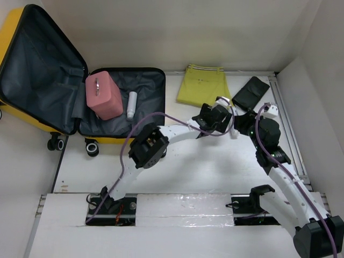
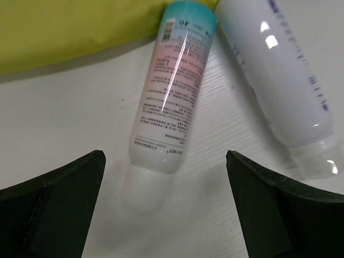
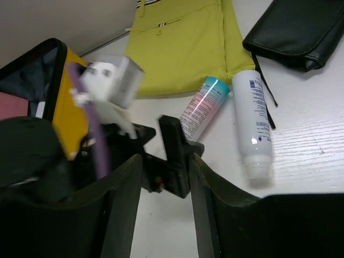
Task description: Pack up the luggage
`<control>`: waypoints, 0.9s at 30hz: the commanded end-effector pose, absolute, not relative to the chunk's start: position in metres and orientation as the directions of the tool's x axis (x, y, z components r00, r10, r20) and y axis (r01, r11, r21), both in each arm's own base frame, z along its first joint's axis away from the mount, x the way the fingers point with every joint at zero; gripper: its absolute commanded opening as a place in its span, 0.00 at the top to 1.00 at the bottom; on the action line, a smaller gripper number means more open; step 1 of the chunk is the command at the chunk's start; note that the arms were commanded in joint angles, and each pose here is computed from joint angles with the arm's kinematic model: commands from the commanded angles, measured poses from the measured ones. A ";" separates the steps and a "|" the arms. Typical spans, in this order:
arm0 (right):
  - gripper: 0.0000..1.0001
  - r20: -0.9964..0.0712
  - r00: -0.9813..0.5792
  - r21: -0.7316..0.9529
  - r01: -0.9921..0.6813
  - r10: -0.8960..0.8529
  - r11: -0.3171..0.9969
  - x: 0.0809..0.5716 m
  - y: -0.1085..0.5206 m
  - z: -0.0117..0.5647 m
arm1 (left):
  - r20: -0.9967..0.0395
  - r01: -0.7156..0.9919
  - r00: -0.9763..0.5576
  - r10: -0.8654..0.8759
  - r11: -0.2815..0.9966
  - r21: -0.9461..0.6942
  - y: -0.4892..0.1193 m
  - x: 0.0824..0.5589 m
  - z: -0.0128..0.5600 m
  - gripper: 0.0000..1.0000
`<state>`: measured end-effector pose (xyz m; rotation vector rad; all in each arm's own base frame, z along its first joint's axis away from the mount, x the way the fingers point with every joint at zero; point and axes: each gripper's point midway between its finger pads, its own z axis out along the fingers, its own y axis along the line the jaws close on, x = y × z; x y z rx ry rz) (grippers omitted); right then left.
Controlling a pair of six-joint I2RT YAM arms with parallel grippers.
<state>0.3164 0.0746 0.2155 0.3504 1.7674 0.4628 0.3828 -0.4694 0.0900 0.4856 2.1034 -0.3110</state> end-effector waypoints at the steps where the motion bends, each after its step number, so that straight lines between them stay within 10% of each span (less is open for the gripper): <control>1: 0.54 -0.851 -0.218 0.494 -0.022 0.478 0.869 0.318 0.077 0.223 | -0.860 0.477 -0.449 0.243 0.879 -0.001 -0.480 0.395 0.107 0.09; 7: 0.54 -0.851 -0.211 0.496 -0.026 0.481 0.868 0.317 0.075 0.226 | -0.833 0.457 -0.489 0.258 0.889 0.007 -0.484 0.412 0.070 0.17; 16: 0.54 -0.853 -0.198 0.501 -0.044 0.484 0.864 0.316 0.077 0.232 | -0.852 0.405 -0.488 0.189 0.914 -0.029 -0.447 0.398 0.074 0.85; 27: 0.54 -0.855 -0.213 0.502 -0.108 0.474 0.858 0.314 0.087 0.236 | -0.930 0.131 -0.312 -0.194 0.961 -0.244 -0.325 0.369 0.231 0.90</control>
